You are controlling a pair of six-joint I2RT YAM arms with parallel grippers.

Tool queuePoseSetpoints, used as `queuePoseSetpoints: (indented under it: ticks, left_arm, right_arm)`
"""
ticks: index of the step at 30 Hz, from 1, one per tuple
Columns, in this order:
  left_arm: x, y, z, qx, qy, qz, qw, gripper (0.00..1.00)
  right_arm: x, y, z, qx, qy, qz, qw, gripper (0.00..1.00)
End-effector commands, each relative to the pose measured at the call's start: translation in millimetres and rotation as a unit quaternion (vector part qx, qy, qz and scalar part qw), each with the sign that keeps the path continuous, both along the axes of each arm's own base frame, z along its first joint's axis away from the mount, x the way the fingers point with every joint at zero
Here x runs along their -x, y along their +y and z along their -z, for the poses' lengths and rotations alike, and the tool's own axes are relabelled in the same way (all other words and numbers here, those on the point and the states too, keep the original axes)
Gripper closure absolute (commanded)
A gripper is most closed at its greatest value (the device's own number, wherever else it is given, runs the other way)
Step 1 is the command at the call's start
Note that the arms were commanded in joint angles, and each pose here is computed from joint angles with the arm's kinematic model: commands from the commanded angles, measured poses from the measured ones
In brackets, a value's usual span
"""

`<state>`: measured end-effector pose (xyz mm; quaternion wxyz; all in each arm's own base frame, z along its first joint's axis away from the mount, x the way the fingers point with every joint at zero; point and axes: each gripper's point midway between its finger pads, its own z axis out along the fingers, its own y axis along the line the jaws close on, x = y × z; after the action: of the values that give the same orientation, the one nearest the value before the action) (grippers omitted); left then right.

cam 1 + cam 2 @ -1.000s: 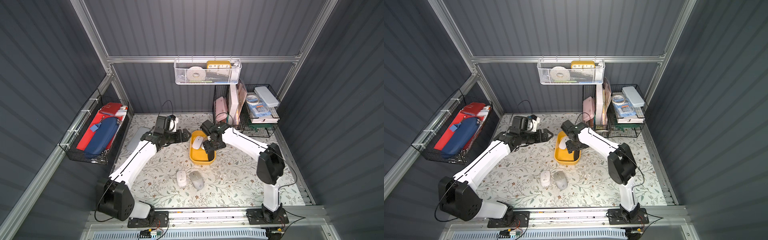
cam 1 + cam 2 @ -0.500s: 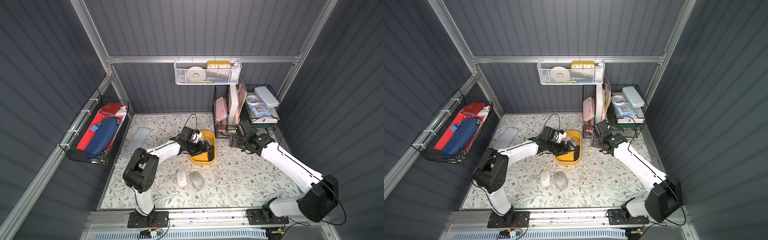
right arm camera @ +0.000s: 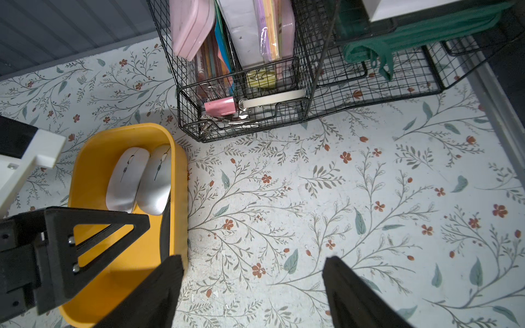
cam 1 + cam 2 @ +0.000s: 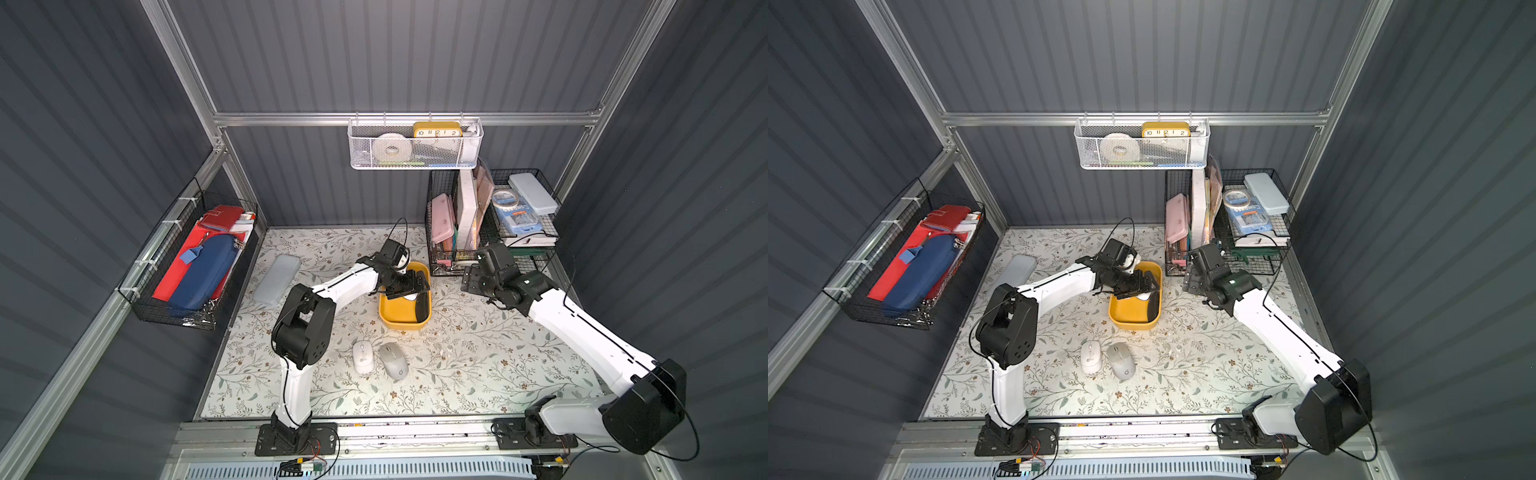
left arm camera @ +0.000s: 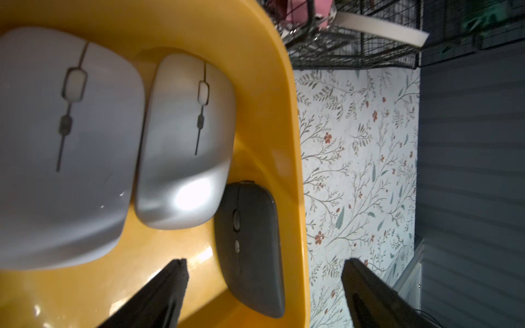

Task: Take out the mouse from the storage box
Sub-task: Pick up the mouse from the storage box.

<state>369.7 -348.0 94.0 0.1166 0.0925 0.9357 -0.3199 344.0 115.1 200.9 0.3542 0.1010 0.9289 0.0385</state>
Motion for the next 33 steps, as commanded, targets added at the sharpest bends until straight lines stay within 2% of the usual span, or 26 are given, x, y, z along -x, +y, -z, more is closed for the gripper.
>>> queuePoseSetpoints:
  ticks: [1, 11, 24, 27, 33]
  left_arm:
    - [17, 5, 17, -0.031, 0.027, 0.006, 0.999, 0.1]
    - [26, 2, 48, -0.031, 0.065, -0.002, 0.997, 0.16]
    - [16, -9, 65, -0.035, 0.07, 0.008, 0.997, 0.16]
    - [17, -6, 75, -0.063, 0.073, 0.012, 0.995, 0.16]
    - [18, 14, 100, -0.16, 0.069, 0.018, 0.985, 0.16]
  right_arm:
    - [-2, 3, 0, -0.007, -0.008, -0.009, 1.0, 0.17]
    - [3, 2, 6, -0.011, -0.005, -0.014, 1.0, 0.17]
    - [5, 3, 10, -0.022, -0.003, -0.02, 1.0, 0.17]
    - [4, 3, 6, -0.023, -0.008, -0.021, 0.999, 0.17]
    - [2, 7, -1, -0.037, -0.021, -0.027, 0.999, 0.17]
